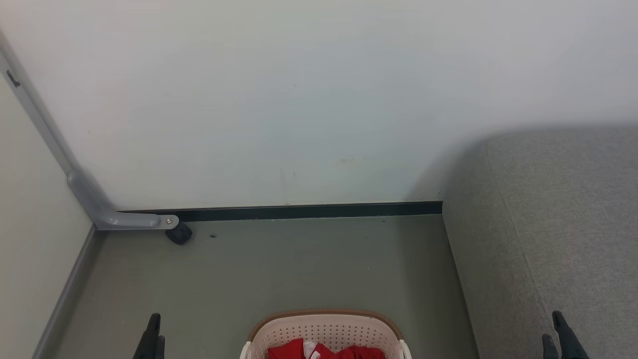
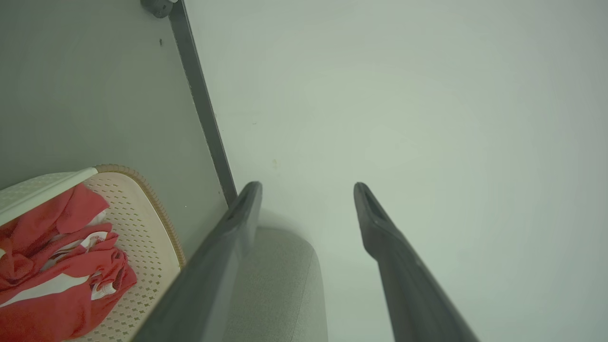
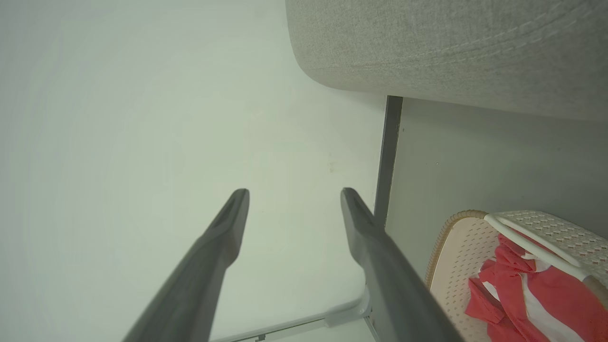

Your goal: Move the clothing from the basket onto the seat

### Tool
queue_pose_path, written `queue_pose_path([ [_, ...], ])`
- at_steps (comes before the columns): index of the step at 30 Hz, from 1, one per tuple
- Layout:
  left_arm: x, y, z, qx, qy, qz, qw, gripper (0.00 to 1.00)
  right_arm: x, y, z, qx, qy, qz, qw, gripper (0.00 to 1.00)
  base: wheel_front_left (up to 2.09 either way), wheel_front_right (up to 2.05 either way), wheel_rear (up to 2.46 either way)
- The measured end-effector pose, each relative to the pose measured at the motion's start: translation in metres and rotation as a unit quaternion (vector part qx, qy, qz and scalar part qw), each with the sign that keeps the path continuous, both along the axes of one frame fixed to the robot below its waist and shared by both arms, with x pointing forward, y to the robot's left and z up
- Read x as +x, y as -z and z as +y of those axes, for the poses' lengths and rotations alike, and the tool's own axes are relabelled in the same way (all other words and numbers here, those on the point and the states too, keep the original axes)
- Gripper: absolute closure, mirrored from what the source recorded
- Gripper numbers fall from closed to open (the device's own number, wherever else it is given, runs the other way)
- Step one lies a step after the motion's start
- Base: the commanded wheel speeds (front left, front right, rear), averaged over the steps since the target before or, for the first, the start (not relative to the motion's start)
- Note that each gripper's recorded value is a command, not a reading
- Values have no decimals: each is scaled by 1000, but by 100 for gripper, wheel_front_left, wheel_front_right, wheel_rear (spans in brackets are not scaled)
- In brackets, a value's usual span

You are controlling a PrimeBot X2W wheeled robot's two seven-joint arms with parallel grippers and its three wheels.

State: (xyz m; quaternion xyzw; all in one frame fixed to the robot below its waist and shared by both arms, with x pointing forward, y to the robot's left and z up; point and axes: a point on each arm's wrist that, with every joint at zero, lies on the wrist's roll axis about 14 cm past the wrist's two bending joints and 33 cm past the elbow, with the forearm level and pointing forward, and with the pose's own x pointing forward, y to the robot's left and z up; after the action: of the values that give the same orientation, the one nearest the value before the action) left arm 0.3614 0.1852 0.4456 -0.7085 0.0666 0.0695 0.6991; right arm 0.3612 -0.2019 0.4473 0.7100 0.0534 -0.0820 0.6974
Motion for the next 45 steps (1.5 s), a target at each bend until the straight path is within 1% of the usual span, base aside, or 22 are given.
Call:
queue_pose_path([
  [6,1,-1,0,9,-4,-2,1000,0,2,-4,0,-5,1,-6,1000,0,0,0,0],
  [10,2,-4,2,34,-4,-5,999,0,3,-7,1,-8,1,-10,1000,0,0,0,0],
  [15,4,-7,3,47,-7,-11,999,0,6,-12,2,-20,-2,-18,1000,0,0,0,0],
  [21,7,-15,5,73,-11,-21,997,0,12,-22,3,-41,-7,-31,999,0,0,0,0],
  [27,11,-22,7,116,-10,-32,993,0,14,-29,7,-67,-18,-42,997,0,0,0,0],
  [35,12,-27,2,207,9,-40,977,0,18,-38,9,-147,-45,-54,987,0,0,0,0],
  [40,13,-27,0,270,24,-37,962,0,22,-46,13,-213,-66,-67,973,0,0,0,0],
  [43,13,-26,-2,308,34,-37,950,0,22,-45,14,-247,-75,-69,964,0,0,0,0],
  [45,13,-27,-2,337,41,-37,940,0,22,-44,17,-275,-86,-70,955,0,0,0,0],
])
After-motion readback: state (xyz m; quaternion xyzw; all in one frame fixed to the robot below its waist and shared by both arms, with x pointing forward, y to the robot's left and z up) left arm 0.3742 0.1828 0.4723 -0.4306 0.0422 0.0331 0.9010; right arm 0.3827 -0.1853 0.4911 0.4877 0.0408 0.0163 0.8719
